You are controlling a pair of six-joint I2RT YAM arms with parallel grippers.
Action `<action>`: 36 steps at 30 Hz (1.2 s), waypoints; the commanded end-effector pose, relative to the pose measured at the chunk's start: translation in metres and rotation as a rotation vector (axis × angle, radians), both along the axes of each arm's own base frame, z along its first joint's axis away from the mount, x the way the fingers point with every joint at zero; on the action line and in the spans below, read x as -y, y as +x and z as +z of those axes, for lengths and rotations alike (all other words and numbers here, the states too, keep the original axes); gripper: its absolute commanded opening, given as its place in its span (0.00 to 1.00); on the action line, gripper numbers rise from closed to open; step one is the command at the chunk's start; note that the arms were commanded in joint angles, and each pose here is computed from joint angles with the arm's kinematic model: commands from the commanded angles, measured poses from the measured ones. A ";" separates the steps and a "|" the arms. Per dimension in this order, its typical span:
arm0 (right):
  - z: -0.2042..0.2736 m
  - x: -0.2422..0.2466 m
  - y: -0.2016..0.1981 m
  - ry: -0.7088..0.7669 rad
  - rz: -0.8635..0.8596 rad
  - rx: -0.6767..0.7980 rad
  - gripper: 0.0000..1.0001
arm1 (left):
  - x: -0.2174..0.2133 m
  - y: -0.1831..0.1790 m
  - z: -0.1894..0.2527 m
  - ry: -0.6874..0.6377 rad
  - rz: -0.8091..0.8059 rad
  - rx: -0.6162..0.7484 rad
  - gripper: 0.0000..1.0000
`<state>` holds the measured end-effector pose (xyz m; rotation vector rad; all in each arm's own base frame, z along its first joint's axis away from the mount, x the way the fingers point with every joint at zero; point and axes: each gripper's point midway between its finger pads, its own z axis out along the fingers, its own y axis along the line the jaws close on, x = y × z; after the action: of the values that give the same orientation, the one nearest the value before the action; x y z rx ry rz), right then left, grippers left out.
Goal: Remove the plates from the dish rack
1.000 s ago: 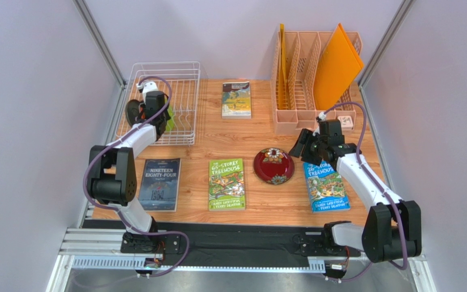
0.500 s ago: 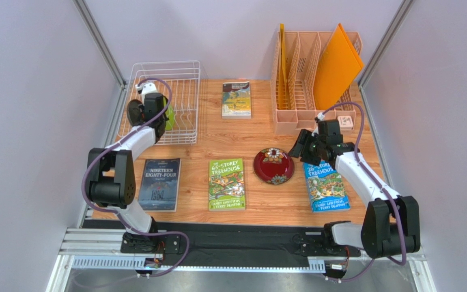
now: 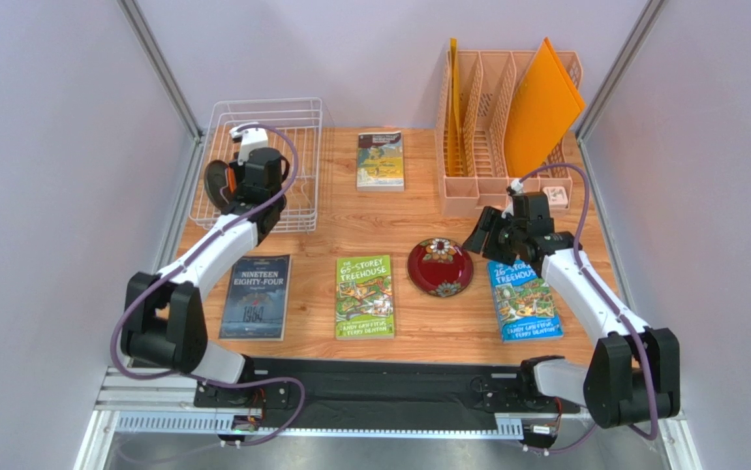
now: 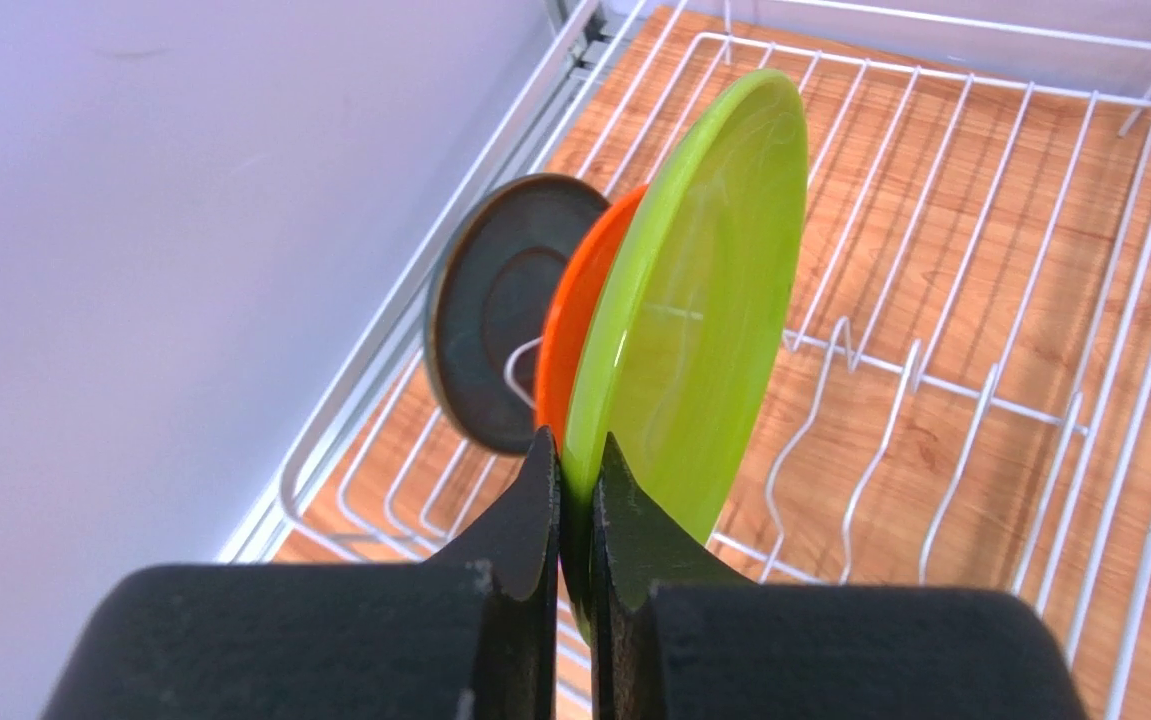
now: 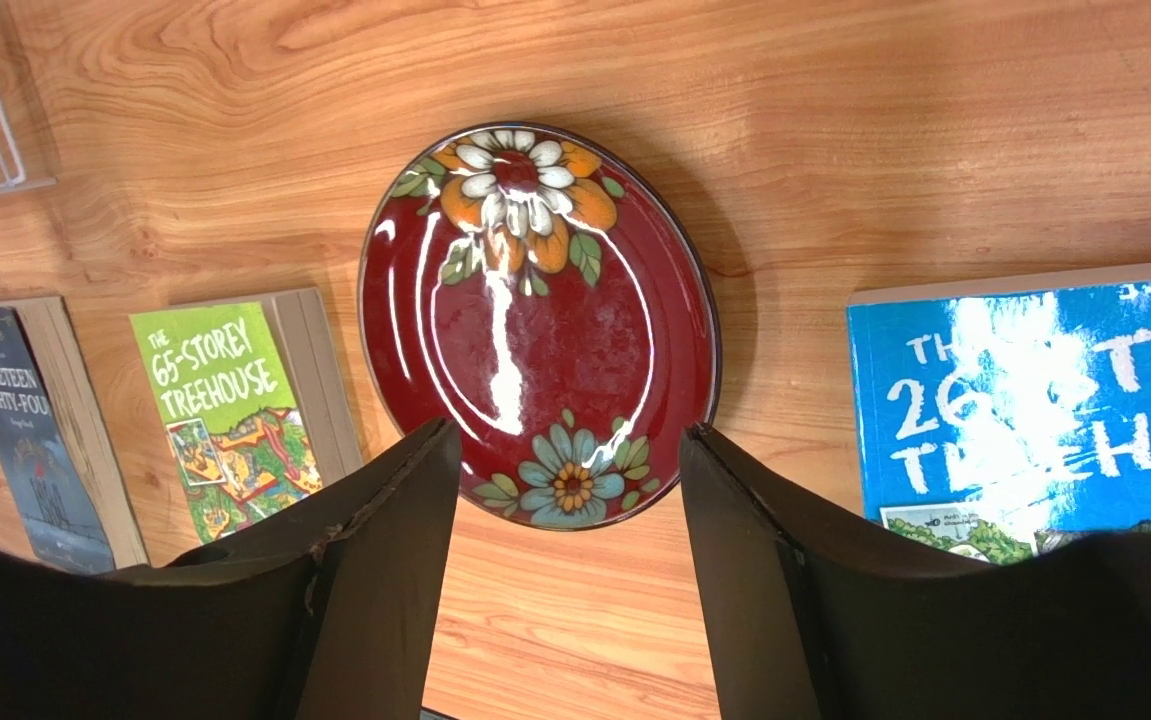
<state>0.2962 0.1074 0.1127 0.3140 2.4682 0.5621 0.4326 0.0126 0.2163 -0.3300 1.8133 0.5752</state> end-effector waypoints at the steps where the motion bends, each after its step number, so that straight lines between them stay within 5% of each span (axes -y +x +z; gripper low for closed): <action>1: 0.026 -0.005 0.004 0.014 0.027 0.088 0.61 | -0.001 -0.034 0.033 -0.116 -0.009 0.058 0.00; 14: 0.075 -0.069 0.002 0.197 0.233 0.263 0.62 | 0.139 -0.086 0.038 -0.744 -0.673 0.038 0.00; 36: 0.085 -0.141 -0.006 0.323 0.392 0.290 0.62 | 0.191 -0.100 0.015 -1.052 -0.836 0.008 0.00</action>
<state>0.2823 0.2314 0.1691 -0.0802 2.2672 1.0120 0.3303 -0.1633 0.2149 -0.2353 1.9630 -0.8790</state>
